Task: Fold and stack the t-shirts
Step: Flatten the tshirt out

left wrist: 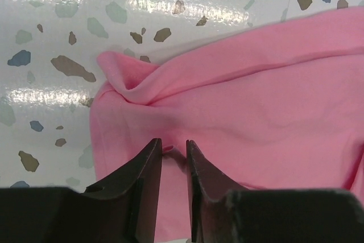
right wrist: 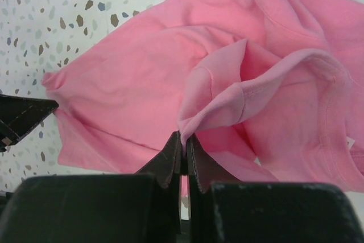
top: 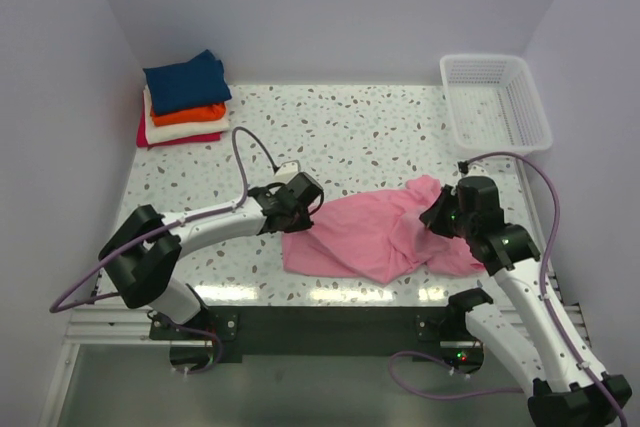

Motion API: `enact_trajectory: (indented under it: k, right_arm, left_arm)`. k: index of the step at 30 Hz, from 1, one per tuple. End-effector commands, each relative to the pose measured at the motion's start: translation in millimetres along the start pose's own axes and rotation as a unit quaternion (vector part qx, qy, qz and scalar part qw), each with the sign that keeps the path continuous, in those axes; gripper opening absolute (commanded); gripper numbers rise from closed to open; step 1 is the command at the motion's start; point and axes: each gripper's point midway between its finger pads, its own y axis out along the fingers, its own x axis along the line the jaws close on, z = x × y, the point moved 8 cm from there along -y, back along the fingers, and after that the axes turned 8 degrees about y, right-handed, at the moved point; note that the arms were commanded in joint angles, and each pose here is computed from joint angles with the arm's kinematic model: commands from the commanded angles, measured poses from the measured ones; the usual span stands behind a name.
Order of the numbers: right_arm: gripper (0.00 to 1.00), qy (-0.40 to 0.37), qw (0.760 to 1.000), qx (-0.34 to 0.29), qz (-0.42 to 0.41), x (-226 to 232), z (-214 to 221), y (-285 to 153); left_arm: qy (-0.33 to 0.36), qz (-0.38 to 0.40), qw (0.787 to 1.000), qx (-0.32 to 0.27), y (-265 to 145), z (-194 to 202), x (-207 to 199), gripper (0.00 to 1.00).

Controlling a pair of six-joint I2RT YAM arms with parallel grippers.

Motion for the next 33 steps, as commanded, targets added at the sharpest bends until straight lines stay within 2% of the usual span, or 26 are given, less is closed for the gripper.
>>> enact_trajectory:
  k: [1,5,9,18,24,27,28,30,31,33]
  right_arm:
    - [0.0,-0.007,1.0,-0.008,-0.011,2,-2,1]
    - [0.0,-0.006,1.0,-0.009,-0.012,1,-2,-1]
    - [0.0,-0.007,1.0,-0.008,-0.011,0,0,-4]
    - [0.0,-0.005,0.999,-0.039,-0.016,1,-6,-38]
    - [0.0,-0.001,0.997,-0.069,-0.027,14,-24,-62]
    - [0.0,-0.019,0.996,-0.074,-0.055,38,-48,-47]
    - [0.0,-0.024,0.994,-0.087,-0.066,50,-62,-36]
    - [0.0,-0.05,0.995,-0.065,-0.053,74,-89,0]
    - [0.0,-0.058,0.994,-0.074,-0.059,86,-104,13]
    - [0.0,-0.076,0.993,-0.072,-0.05,115,-143,55]
  left_arm:
    - [0.004,-0.006,1.0,-0.019,-4,-6,-4,0.25]
    - [0.003,-0.01,1.0,-0.022,-8,-5,1,0.15]
    - [0.001,-0.013,1.0,-0.028,-13,-3,7,0.0]
    - [-0.038,-0.01,0.997,-0.065,-55,-3,35,0.0]
    - [-0.09,0.029,0.987,-0.133,-103,-13,57,0.0]
    - [-0.108,0.009,0.974,-0.2,-120,-43,68,0.0]
    - [-0.109,-0.012,0.973,-0.204,-114,-62,82,0.0]
    - [-0.107,0.008,0.963,-0.246,-117,-106,84,0.0]
    - [-0.119,-0.007,0.964,-0.238,-99,-126,94,0.0]
    - [-0.116,0.005,0.952,-0.283,-99,-177,93,0.0]
